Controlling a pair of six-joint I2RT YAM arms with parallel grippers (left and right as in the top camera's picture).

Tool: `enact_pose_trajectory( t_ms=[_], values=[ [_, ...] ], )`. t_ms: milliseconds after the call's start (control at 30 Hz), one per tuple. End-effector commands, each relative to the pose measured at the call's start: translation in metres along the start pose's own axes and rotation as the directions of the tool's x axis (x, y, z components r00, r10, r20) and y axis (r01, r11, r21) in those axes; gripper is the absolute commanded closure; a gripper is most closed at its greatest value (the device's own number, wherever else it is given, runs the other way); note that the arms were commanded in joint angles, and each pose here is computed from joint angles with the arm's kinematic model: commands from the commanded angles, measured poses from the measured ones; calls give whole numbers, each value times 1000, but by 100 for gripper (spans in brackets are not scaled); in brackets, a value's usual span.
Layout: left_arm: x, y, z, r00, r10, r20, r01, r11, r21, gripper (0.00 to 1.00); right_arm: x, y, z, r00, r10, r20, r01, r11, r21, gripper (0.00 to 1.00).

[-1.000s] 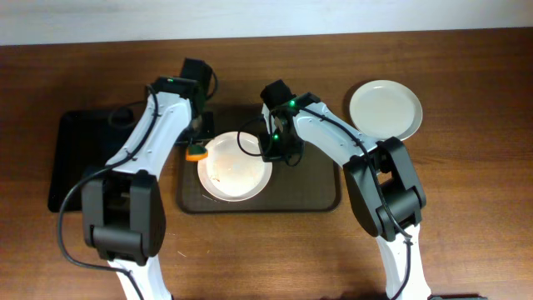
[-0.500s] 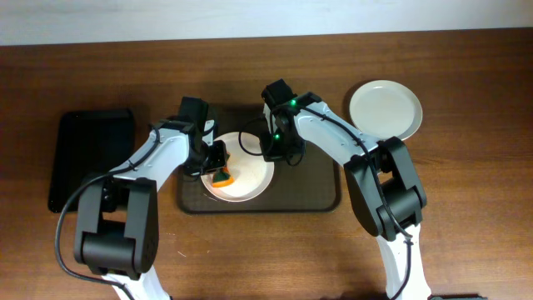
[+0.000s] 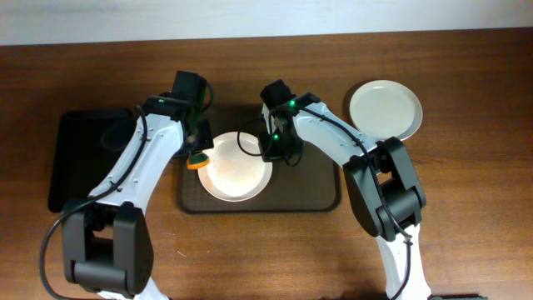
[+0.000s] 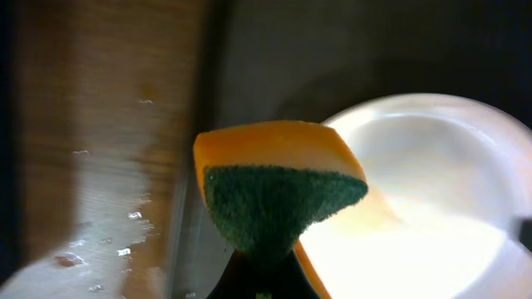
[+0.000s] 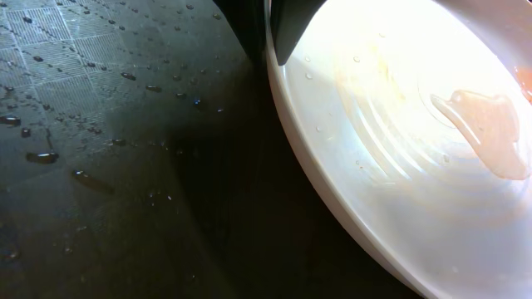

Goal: Clean dirty plates on tray and stack at the side
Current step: 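Scrub the last plate with the sponge in the left gripper, then lift the last plate with the right gripper and stack it on the pile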

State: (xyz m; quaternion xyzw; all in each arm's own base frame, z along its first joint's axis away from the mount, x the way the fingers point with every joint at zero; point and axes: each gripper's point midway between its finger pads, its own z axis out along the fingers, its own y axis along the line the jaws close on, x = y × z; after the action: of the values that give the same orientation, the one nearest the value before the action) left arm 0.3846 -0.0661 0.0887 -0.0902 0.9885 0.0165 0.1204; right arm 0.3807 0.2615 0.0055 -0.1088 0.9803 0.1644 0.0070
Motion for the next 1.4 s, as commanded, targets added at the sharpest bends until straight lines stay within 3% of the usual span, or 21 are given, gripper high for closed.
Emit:
enact_pose_trajectory(
  t_ms=[0,200,267,300,333,400,500,600,667,733,800,900,1000,1100,1200,1267,1300,1367],
  values=[
    [16,-36,13,999,2,-46,7,980,198,100,5,-25,14,999,29,-21,-27,996,88,96],
    [61,-29,70,996,-42,-81,58,977,205,100,7,-25,14,999,31,-27,-29,996,90,96],
    [65,-11,80,997,-47,-56,53,992,115,100,8,-25,14,999,32,-31,-29,995,91,95],
    [58,18,79,999,-48,-1,48,998,-50,100,9,-25,13,999,33,-34,-30,995,92,96],
    [51,27,73,999,-47,28,49,994,-101,100,10,-26,13,999,35,-40,-32,995,94,96],
    [28,41,45,993,-43,110,64,979,-192,100,14,-27,13,998,40,-55,-35,994,100,96],
    [-23,63,-37,940,-53,336,153,948,-278,100,15,-27,13,998,40,-57,-34,994,99,96],
    [-35,67,-103,875,-95,475,211,958,-196,100,4,-19,-17,1000,25,-18,-23,993,116,96],
    [-23,62,-110,892,-99,442,182,972,-151,100,-18,-20,-64,995,-18,103,-6,973,229,96],
    [-9,60,-97,920,-88,381,156,976,-151,100,-34,-23,-118,970,-116,212,17,907,421,96],
    [0,59,-85,933,-82,349,143,978,-152,100,-42,-23,-165,930,-214,298,-15,789,615,96],
    [4,61,-80,939,-78,336,139,977,-161,100,-43,-3,-221,843,-400,361,-108,531,841,96],
    [4,63,-79,939,-89,332,147,977,-156,100,-36,27,-256,763,-538,359,-205,326,923,96],
    [4,66,-76,942,-120,312,165,979,-120,100,-32,34,-274,731,-579,361,-270,240,932,96],
    [3,69,-76,942,-127,312,172,977,-123,100,-37,25,-254,766,-530,364,-203,339,919,96],
    [3,69,-76,942,-127,312,173,977,-123,100,-41,11,-223,823,-437,362,-107,507,855,96],
    [3,69,-76,942,-127,312,172,977,-123,100,-42,3,-203,859,-347,377,-83,633,770,96],
    [3,70,-76,942,-127,312,172,977,-124,100,-43,-17,-170,936,-123,331,-47,885,463,96]
  ],
)
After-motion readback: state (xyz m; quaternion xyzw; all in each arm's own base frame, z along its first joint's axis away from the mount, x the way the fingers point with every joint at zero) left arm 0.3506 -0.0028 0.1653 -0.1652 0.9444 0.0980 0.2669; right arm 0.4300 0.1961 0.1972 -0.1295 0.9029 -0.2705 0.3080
